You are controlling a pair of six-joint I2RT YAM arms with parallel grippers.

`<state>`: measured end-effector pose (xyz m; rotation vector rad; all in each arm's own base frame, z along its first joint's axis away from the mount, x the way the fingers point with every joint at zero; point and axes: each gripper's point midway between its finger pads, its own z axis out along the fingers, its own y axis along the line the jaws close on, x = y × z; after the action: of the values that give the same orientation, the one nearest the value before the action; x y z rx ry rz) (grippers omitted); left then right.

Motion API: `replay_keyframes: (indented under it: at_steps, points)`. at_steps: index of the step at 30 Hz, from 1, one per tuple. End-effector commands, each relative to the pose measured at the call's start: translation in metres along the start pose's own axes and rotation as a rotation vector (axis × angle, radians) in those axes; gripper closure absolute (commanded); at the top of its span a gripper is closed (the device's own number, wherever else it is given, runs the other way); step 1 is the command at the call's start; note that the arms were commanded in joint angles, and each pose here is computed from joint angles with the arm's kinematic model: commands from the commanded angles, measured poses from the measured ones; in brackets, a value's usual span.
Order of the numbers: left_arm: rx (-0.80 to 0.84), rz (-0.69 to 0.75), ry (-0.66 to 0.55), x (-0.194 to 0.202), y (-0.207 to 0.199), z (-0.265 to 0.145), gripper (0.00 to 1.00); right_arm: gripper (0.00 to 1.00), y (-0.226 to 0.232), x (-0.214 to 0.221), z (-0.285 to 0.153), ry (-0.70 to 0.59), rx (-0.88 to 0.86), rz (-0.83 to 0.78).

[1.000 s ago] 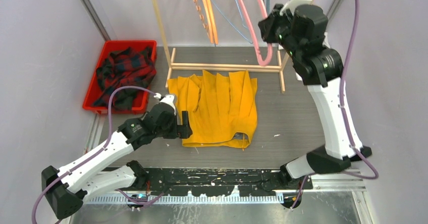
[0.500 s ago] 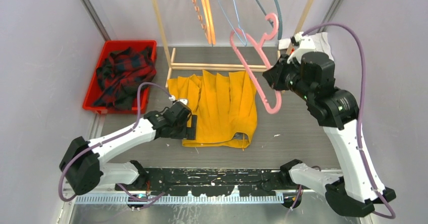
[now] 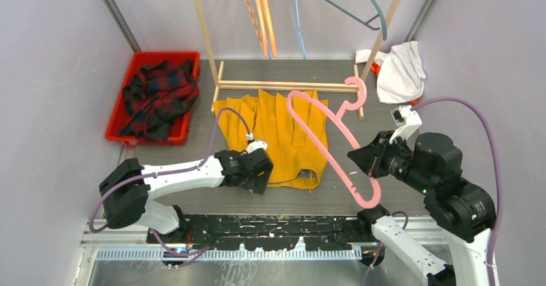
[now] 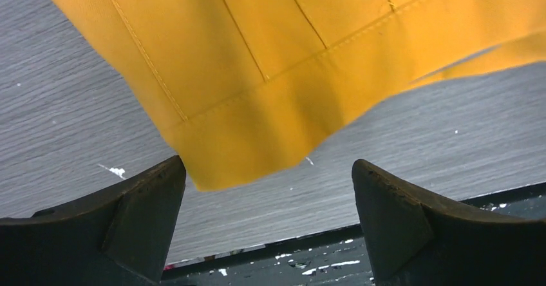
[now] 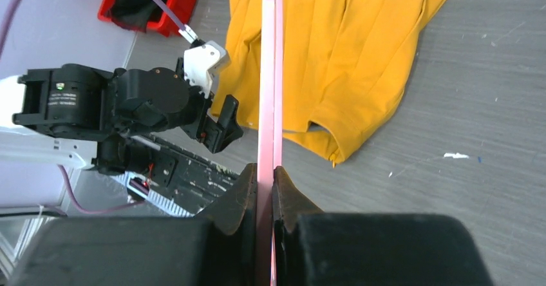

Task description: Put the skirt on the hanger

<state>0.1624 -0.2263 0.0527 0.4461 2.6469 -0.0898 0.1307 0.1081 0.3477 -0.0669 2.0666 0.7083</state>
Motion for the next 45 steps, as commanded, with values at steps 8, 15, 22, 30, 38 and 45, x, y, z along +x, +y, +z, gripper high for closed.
replay_keyframes:
  at_steps: [8, 15, 22, 30, 38, 45]
  points:
    - [-0.31, 0.126, -0.146, -0.018, 0.031, -0.002, 0.04, 0.99, -0.004, 0.026, -0.015, 0.043, -0.011, 0.014]
    - [-0.358, 0.159, -0.145, -0.027, 0.032, 0.003, 0.25, 0.99, -0.007, 0.035, -0.022, 0.054, -0.005, 0.024]
    - [-0.314, 0.138, -0.157, -0.042, 0.03, 0.001, 0.52, 0.99, -0.01, 0.044, -0.029, 0.066, 0.003, 0.034]
    - [-0.204, 0.03, -0.133, -0.067, 0.035, 0.01, 0.96, 0.99, -0.003, 0.061, -0.039, 0.128, -0.042, 0.049]
    - [-0.059, -0.009, -0.097, -0.125, 0.015, -0.005, 1.0, 0.99, 0.022, 0.086, -0.05, 0.227, -0.203, 0.072]
    - [0.031, -0.01, -0.082, -0.152, -0.005, -0.016, 1.0, 0.99, 0.027, 0.093, -0.05, 0.249, -0.243, 0.093]
